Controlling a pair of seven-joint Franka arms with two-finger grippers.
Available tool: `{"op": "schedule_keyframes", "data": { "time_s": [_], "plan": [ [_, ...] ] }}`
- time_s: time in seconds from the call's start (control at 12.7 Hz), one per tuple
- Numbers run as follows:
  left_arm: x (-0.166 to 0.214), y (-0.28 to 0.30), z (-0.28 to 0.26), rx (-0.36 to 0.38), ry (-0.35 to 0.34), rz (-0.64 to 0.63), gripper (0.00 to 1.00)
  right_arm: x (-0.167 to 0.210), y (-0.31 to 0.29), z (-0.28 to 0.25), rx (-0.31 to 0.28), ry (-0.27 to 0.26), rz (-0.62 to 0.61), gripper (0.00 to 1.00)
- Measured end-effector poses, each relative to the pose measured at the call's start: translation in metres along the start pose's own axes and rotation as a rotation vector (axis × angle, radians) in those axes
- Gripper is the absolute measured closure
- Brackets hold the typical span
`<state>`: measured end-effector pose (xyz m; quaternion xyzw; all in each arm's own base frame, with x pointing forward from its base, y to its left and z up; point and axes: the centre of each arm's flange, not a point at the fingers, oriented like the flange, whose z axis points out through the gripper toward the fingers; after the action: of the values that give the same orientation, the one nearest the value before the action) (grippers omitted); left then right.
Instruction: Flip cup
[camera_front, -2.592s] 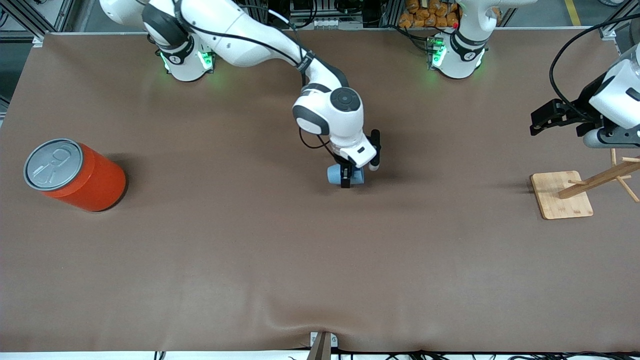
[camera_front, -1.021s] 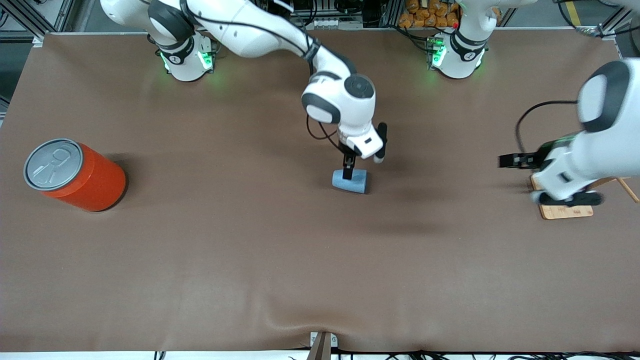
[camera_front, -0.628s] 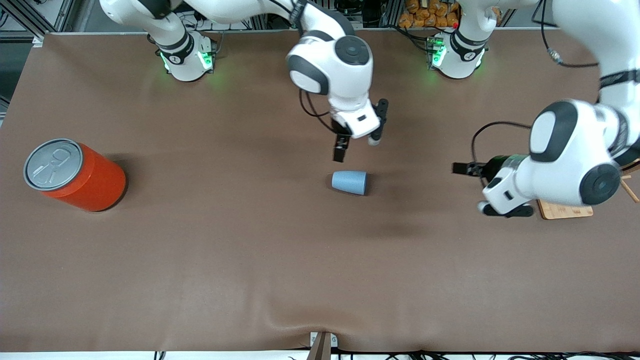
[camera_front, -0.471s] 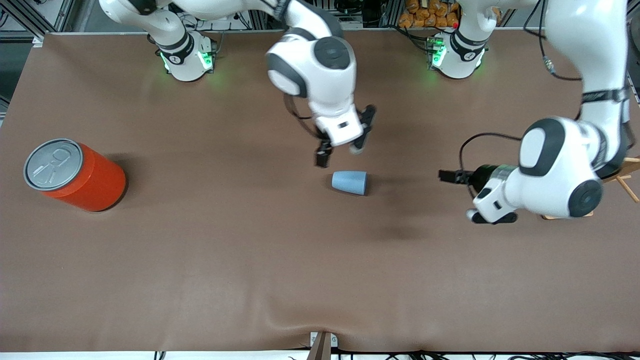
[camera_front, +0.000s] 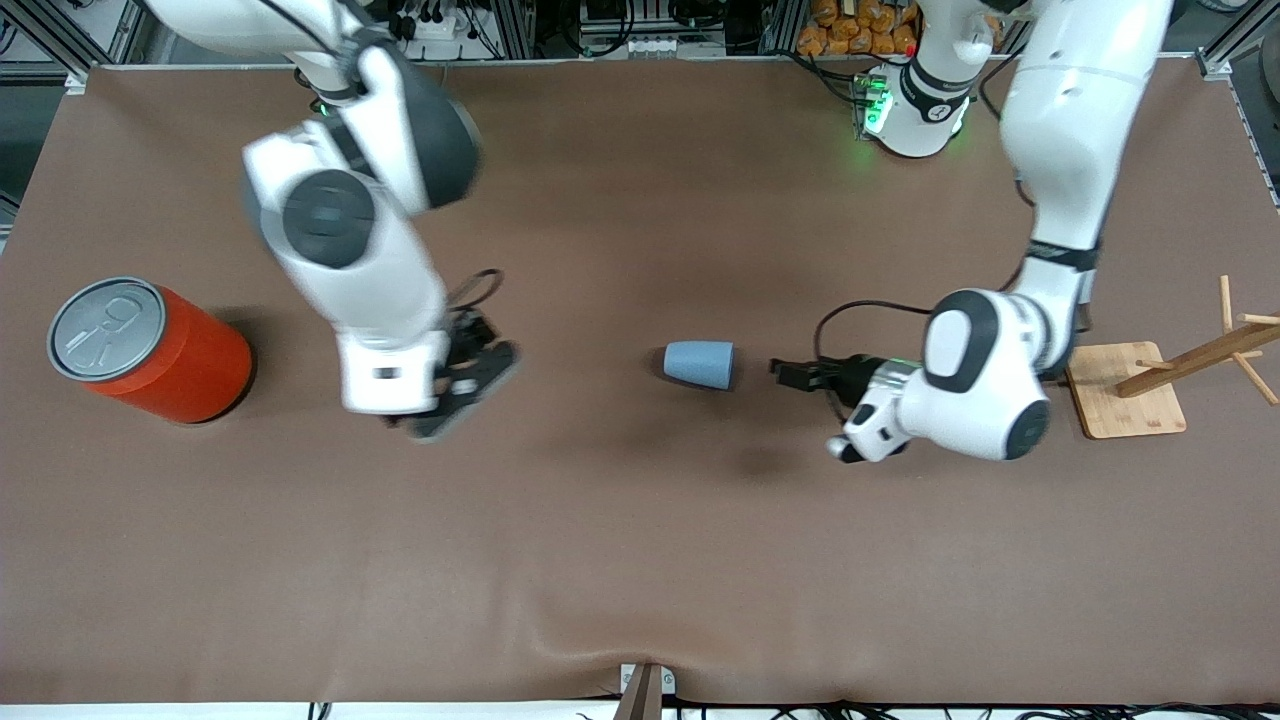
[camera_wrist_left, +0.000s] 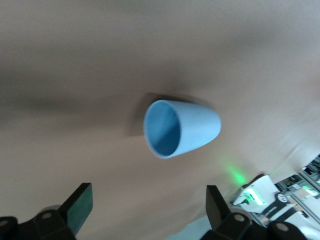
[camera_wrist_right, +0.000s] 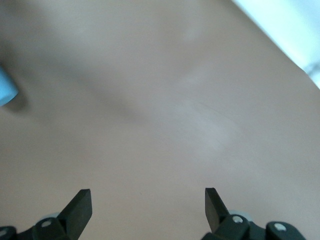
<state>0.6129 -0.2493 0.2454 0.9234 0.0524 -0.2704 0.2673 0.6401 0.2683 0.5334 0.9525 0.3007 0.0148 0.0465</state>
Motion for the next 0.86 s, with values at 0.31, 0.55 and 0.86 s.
{"op": "schedule_keyframes", "data": {
  "time_s": [0.31,0.55,0.86],
  "plan": [
    [0.020,0.015,0.047,-0.086,0.065,-0.163,0.00,-0.061,0.102,-0.030,0.032,-0.054,0.391,0.00],
    [0.015,0.032,0.076,-0.073,0.058,-0.183,0.00,-0.109,0.153,-0.045,0.119,-0.118,0.643,0.00],
    [0.013,0.038,0.103,-0.048,0.057,-0.203,0.00,-0.152,0.144,-0.077,0.104,-0.050,0.745,0.00]
  ]
}}
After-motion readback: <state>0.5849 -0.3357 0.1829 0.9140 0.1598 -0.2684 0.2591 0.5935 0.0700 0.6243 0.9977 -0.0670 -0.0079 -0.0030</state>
